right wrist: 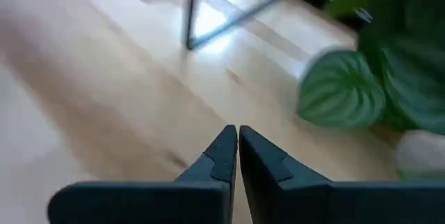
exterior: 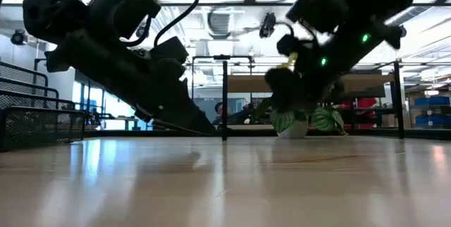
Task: Stock shelves
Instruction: Put the black desk organizer on the shelf
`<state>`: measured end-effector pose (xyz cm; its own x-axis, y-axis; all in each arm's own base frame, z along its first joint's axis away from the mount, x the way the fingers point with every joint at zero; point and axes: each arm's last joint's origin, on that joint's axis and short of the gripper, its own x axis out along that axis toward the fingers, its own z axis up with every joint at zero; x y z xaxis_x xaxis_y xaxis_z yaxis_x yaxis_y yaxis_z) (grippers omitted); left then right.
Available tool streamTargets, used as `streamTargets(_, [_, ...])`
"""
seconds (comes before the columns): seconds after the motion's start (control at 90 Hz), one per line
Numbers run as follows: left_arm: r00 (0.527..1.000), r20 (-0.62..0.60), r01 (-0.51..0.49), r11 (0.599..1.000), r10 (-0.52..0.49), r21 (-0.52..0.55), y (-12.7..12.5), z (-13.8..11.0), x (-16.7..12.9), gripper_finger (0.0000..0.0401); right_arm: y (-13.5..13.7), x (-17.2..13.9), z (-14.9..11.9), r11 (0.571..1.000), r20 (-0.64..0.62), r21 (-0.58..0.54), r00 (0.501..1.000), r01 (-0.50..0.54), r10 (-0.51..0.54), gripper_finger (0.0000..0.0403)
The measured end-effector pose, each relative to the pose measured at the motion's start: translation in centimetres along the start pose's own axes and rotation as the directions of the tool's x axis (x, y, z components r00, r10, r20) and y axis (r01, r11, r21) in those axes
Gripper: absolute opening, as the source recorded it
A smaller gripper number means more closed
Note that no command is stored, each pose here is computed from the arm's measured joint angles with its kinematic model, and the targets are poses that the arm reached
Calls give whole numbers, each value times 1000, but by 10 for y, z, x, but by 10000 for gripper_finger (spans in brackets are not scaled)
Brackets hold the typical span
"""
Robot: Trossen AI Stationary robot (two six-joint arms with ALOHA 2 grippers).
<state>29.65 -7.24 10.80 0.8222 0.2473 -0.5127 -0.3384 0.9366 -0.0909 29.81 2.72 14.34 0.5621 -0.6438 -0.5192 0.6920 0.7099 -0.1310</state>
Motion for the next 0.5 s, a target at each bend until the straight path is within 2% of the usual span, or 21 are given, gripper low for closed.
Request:
streamTargets(0.233, [999, -36, 23, 999, -22, 34, -7, 6, -21, 347, 1, -21, 13, 998, 52, -40, 997, -58, 60, 2])
streamTargets(0.5, [996, -51, 72, 997, -70, 24, -15, 19, -54, 347, 1, -20, 13, 998, 52, -32, 997, -58, 60, 2])
